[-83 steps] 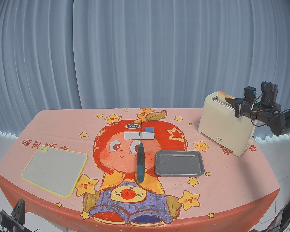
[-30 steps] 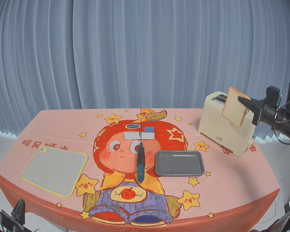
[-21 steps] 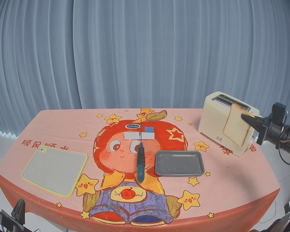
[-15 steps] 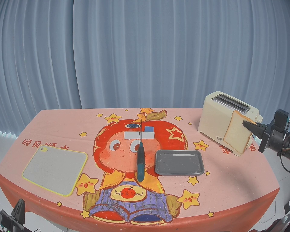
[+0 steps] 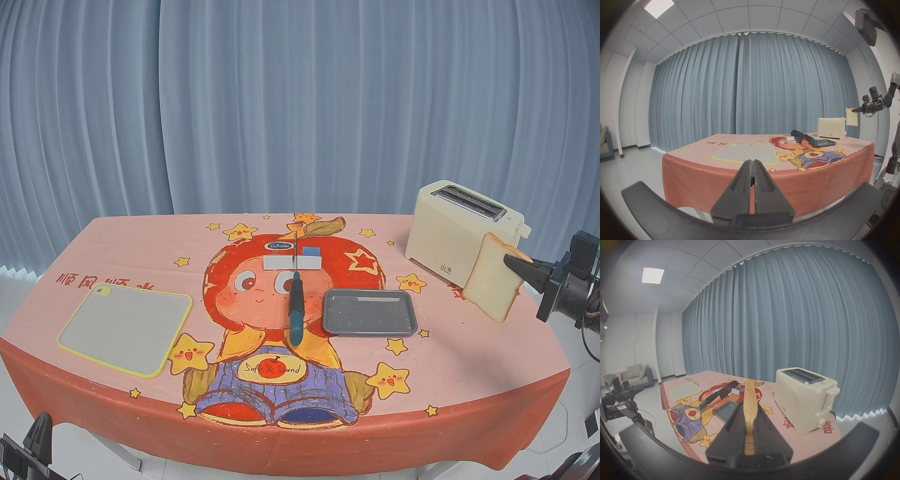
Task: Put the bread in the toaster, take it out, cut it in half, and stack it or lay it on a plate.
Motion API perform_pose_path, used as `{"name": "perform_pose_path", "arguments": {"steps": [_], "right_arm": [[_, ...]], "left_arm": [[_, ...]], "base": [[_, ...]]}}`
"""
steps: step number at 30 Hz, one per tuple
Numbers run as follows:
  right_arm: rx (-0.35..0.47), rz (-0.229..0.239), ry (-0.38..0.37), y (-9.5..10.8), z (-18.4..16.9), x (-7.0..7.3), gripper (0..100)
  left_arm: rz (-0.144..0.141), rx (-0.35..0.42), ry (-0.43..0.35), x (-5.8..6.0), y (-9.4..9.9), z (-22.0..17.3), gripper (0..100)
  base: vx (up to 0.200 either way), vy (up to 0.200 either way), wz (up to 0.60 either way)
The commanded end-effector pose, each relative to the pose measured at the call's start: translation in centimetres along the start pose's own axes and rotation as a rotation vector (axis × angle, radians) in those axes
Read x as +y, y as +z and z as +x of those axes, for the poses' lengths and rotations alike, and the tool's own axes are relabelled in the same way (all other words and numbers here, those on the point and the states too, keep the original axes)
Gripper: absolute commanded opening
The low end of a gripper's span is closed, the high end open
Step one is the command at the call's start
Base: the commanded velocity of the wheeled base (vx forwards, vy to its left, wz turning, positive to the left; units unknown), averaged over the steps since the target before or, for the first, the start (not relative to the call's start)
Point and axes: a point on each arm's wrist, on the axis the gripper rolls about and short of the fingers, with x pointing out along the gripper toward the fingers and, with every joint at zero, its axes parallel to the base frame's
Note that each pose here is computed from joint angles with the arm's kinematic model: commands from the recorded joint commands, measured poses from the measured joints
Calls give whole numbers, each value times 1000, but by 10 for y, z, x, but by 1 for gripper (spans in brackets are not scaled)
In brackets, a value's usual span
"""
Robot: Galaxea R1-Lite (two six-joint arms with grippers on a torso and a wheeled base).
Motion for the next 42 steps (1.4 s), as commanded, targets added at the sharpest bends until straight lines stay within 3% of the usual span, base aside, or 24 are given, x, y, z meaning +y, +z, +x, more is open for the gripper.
{"name": "perform_pose_path", "arguments": {"steps": [1, 7, 34, 42], "right_arm": [[3, 1, 0, 0, 1, 0, 0], [-1, 40, 15, 0, 2, 3, 0], [11, 71, 52, -3, 3, 13, 0], [16, 104, 75, -4, 4, 17, 0]], "left_arm": [[-1, 0, 0, 0, -5, 0, 0], [0, 0, 0, 0, -5, 0, 0], [0, 0, 0, 0, -5, 0, 0], [0, 2, 0, 0, -5, 0, 0]], "base": [[0, 0, 0], [0, 200, 0], [0, 200, 0], [0, 200, 0]]}}
